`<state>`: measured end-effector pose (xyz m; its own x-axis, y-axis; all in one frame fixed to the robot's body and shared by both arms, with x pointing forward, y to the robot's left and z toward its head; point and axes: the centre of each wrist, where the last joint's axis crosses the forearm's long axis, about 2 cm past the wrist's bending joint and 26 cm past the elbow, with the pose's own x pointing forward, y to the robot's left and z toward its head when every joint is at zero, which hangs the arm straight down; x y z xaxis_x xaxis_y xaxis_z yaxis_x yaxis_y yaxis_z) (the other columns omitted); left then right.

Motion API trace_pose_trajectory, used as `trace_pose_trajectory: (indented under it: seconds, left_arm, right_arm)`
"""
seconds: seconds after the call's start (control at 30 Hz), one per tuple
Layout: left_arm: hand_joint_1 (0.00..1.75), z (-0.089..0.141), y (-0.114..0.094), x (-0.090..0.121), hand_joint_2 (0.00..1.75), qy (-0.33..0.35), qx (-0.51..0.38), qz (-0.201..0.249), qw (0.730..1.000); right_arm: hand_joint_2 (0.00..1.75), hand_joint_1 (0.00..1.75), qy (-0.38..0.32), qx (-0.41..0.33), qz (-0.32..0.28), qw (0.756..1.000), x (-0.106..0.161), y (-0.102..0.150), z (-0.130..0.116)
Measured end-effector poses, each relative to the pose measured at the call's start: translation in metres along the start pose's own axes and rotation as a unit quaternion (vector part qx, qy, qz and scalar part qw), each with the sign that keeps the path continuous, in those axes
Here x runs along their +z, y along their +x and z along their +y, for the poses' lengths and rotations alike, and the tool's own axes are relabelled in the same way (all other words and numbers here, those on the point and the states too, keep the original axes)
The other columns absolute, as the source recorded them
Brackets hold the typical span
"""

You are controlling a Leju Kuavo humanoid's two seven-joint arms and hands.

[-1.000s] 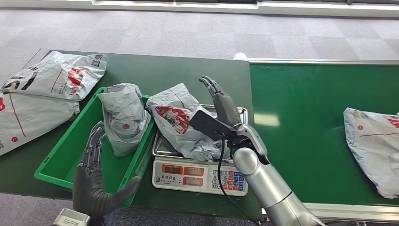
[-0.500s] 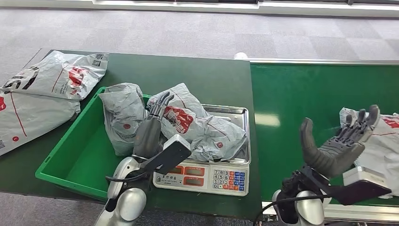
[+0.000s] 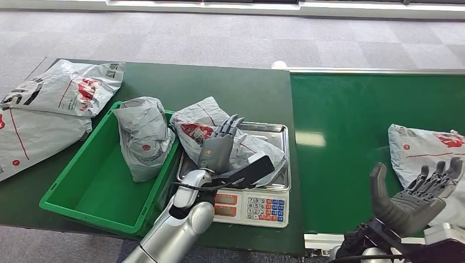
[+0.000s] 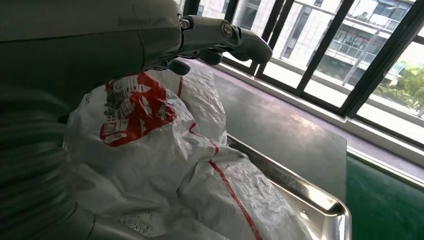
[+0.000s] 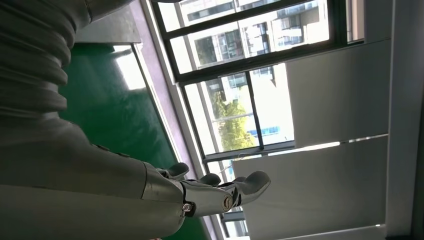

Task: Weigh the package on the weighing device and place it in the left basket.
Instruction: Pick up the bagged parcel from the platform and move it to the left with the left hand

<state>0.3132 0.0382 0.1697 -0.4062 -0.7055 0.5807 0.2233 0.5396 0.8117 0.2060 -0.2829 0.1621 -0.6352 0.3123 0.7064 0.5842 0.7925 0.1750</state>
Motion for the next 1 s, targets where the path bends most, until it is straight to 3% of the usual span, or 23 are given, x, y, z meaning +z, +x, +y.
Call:
trace_pose_trajectory:
  seconds: [0.07,0.1,0.2,0.23,0.37,0.63,0.83,1.0]
  left_arm:
    - [0.0,-0.005,-0.001,-0.002,1.75,-0.016,-0.015,0.016,1.0]
    - [0.17,-0.008,-0.003,-0.003,1.75,-0.029,-0.026,0.029,0.999]
    - [1.47,-0.022,-0.011,-0.004,1.75,-0.074,-0.066,0.074,0.992]
    - [1.75,-0.027,-0.015,-0.004,1.75,-0.088,-0.078,0.087,0.989]
    - [1.75,-0.039,-0.029,-0.004,1.75,-0.129,-0.115,0.12,0.978]
    - [1.75,-0.034,-0.045,-0.01,1.75,-0.14,-0.147,0.142,0.969]
    - [1.75,-0.021,-0.046,-0.014,1.75,-0.083,-0.107,0.105,0.985]
    - [1.75,0.008,-0.038,-0.014,1.75,0.005,-0.07,0.069,0.995]
  right_arm:
    - [1.75,0.0,0.005,-0.004,0.001,1.0,0.001,0.0,0.001]
    - [1.75,0.0,0.009,-0.008,0.001,1.0,0.001,0.001,0.002]
    - [1.75,0.0,0.025,-0.023,0.001,0.999,0.004,0.003,0.008]
    - [1.75,0.0,0.029,-0.028,0.0,0.999,0.004,0.004,0.01]
    - [1.75,0.0,0.04,-0.045,-0.003,0.998,0.002,0.007,0.022]
    - [1.75,0.0,0.052,-0.059,-0.003,0.997,-0.003,0.011,0.035]
    - [1.75,0.0,0.043,-0.045,-0.002,0.998,0.0,0.012,0.034]
    - [1.75,0.0,0.038,-0.03,0.003,0.999,0.008,0.012,0.028]
